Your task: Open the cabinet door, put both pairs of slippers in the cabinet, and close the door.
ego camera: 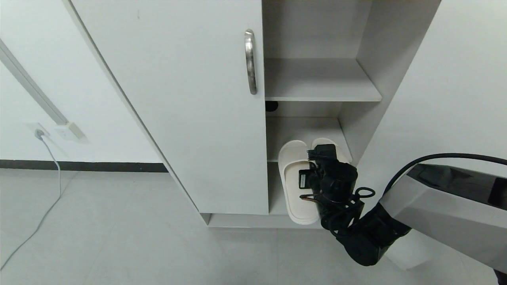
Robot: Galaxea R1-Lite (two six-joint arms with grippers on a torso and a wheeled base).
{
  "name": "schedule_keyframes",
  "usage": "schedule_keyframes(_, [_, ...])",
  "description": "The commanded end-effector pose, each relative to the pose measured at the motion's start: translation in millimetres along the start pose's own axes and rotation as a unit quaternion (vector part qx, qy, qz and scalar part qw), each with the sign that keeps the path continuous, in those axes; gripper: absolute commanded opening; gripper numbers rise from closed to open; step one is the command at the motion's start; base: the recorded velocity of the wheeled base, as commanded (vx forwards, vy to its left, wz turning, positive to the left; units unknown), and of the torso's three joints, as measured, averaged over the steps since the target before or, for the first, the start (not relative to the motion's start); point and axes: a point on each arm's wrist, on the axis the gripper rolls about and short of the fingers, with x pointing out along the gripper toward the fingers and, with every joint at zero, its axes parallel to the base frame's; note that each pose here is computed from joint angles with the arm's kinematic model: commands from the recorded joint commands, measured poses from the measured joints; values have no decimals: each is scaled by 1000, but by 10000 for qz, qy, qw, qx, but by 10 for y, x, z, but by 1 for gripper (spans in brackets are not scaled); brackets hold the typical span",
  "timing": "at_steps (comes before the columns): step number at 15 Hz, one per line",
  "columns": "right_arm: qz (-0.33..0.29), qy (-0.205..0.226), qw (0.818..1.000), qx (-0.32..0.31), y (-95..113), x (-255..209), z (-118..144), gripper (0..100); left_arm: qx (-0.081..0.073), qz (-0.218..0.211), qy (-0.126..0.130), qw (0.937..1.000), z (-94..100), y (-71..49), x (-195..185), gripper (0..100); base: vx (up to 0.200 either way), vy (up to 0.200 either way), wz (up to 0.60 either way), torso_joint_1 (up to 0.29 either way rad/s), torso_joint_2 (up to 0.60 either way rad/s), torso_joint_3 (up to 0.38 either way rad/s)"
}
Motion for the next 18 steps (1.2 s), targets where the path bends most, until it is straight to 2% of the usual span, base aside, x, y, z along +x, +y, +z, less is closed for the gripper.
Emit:
schedule_keyframes(1, [-1,-9,10000,6,5,6,-2,0,-1,3,8,10000,0,0,1,0,200,0,0,2,7,2])
schedule_keyframes(3, [-23,8,10000,-11,-5,33,-30,0,-1,10,8,10000,0,0,1,0,200,0,0,2,5,2])
schedule_keyframes(8, [-138,-4,9999,-9,-29,148,-102,0,-1,10,8,10000,0,0,1,0,0,0,0,0,0,0])
schedule_keyframes(14, [-407,-26,9992,29,-39,569,-192,0,-8,10,8,10000,0,0,1,0,0,0,0,0,0,0])
schedule_keyframes(18, [-454,-59,9989,62,-31,678,-129,0,-8,10,8,10000,0,0,1,0,0,0,0,0,0,0])
